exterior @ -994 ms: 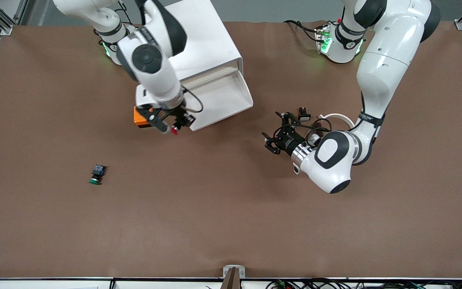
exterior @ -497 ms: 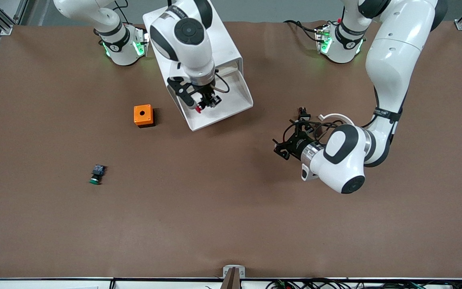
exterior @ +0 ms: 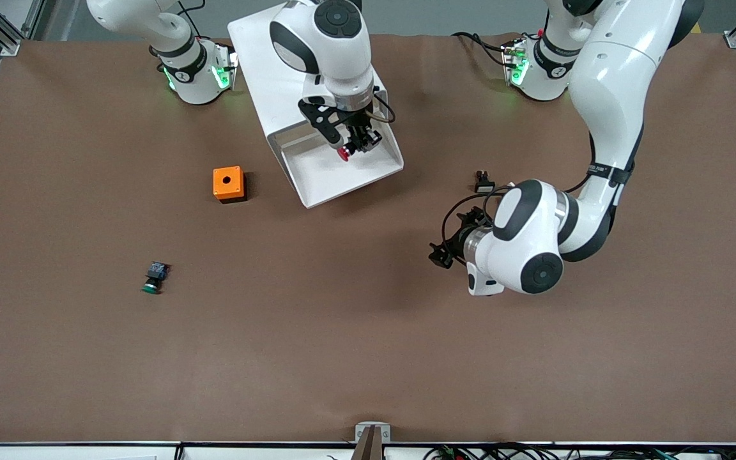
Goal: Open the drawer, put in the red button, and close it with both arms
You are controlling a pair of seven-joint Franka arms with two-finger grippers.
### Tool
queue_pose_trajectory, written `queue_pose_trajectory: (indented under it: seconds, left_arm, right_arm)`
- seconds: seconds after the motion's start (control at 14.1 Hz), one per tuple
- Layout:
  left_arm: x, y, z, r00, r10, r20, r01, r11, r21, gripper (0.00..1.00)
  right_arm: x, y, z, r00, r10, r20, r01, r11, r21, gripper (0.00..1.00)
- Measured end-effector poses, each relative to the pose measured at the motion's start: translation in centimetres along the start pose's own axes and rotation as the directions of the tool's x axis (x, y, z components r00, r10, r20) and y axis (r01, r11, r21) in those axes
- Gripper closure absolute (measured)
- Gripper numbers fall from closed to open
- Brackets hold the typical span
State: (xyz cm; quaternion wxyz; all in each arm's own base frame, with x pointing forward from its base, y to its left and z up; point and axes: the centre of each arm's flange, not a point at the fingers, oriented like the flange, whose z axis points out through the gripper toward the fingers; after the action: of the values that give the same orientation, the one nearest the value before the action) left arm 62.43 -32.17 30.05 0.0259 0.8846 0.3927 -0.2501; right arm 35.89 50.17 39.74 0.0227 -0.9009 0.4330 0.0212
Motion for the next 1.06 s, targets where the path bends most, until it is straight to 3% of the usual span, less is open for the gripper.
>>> queue_pose_trajectory:
  seconds: [0.21, 0.85, 1.06]
  left_arm:
    - [-2.0, 1.1, -0.6, 0.996, 0.045, -0.082, -0.048, 0.998, -0.043, 0.00]
    - [-3.4, 1.8, 0.0, 0.985, 0.084, -0.150, -0.090, 0.995, -0.033, 0.00]
    - [-3.6, 1.9, 0.0, 0.981, 0.092, -0.169, -0.100, 0.994, -0.036, 0.00]
  right_arm:
    - [0.1, -0.4, 1.0, 1.000, 0.003, -0.001, -0.003, 1.000, -0.012, 0.59]
    - [1.5, 0.0, 5.3, 1.000, 0.024, -0.019, -0.026, 0.994, -0.108, 0.59]
    - [1.4, 0.1, 5.7, 1.000, 0.027, -0.014, -0.028, 0.993, -0.117, 0.59]
